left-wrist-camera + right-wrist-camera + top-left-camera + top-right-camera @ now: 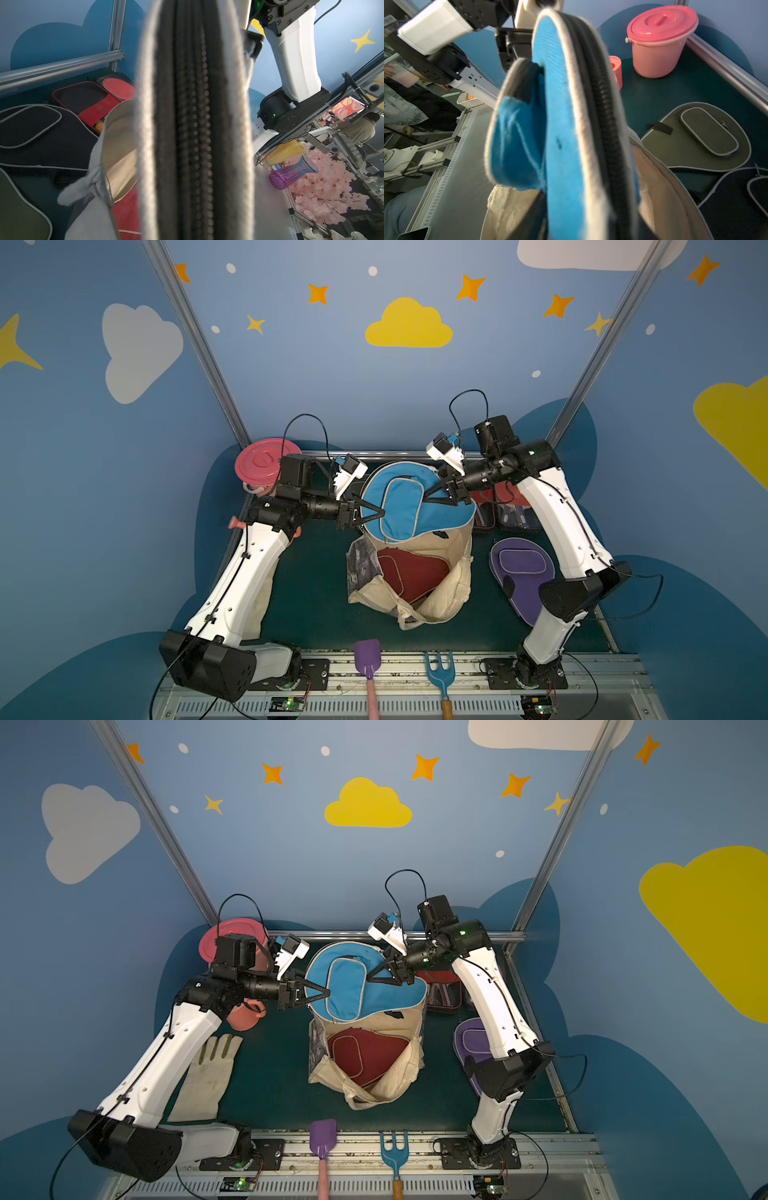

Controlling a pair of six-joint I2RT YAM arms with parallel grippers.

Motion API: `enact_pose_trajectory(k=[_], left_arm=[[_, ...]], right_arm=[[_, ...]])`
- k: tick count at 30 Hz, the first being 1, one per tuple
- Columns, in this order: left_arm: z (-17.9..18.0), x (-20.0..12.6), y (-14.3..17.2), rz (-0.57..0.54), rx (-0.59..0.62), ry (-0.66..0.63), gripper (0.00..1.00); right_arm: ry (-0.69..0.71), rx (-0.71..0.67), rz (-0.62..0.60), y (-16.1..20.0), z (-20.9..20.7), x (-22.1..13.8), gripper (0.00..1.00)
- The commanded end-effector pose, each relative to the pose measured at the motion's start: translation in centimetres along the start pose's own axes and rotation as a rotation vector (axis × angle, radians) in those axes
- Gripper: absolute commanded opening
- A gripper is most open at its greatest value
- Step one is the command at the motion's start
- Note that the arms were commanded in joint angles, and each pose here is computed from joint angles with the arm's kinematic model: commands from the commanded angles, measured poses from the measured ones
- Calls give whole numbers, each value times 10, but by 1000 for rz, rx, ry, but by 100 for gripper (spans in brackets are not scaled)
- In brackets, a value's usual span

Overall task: Remove the ping pong set from the canvas bag
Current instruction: Pick up the ping pong set from the canvas bag, then place the ping pong set at the center of the board.

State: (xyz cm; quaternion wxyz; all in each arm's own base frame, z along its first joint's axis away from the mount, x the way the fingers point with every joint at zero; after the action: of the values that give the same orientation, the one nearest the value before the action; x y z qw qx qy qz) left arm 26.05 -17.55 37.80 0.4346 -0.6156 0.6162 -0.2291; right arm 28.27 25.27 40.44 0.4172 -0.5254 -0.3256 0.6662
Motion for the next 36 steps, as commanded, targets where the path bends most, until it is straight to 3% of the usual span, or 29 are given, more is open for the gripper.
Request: enact_pose_trajectory(k=[1,3,4,5,6,9,12,15,21,27,36], left_arm=[[-20,-8,-22,-45,136,16,3],[-14,-11,-24,-52,137,-60,4],[-11,-14,-27,-67,144,-115,14],[-6,-18,-29,-88,148,-186,43],[-4,-24,-34,-121,158,-256,61],[2,-50,-46,-253,168,-481,99],[-4,-79,-54,-367,138,-625,100],[-7,-94,-46,-467,80,-672,100],[-11,-91,-19,-616,-18,-538,100],[-11,-82,-18,-653,-80,-413,100],[-28,-63,-28,-653,-19,-289,100]], right_arm=[[-12,1,-27,-11,16,-10,0],[11,-14,-41,-16,18,-15,0],[25,-24,-53,-19,20,-19,0],[39,-31,-67,-23,22,-23,0],[53,-36,-82,-26,24,-28,0],[140,-52,-147,-38,27,-44,0],[320,-40,-250,-53,23,-62,0],[412,-21,-405,-70,29,-80,0],[424,66,-528,-88,37,-86,0],[386,110,-619,-106,34,-81,0],[305,162,-710,-122,15,-53,0]])
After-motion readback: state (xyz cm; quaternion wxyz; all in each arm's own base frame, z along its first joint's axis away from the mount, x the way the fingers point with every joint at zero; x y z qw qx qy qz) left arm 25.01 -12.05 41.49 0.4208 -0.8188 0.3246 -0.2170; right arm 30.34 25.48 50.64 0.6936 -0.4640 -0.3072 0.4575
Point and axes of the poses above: each gripper's point midway between its finger pads, its own x axis out along the fingers, its own z axis along the line the jaws close on, y = z × x, the point moved 5 cm from there along -x, back along the fingers, and after that the axes turned 3 degrees about -x, right-handed, at the moved point
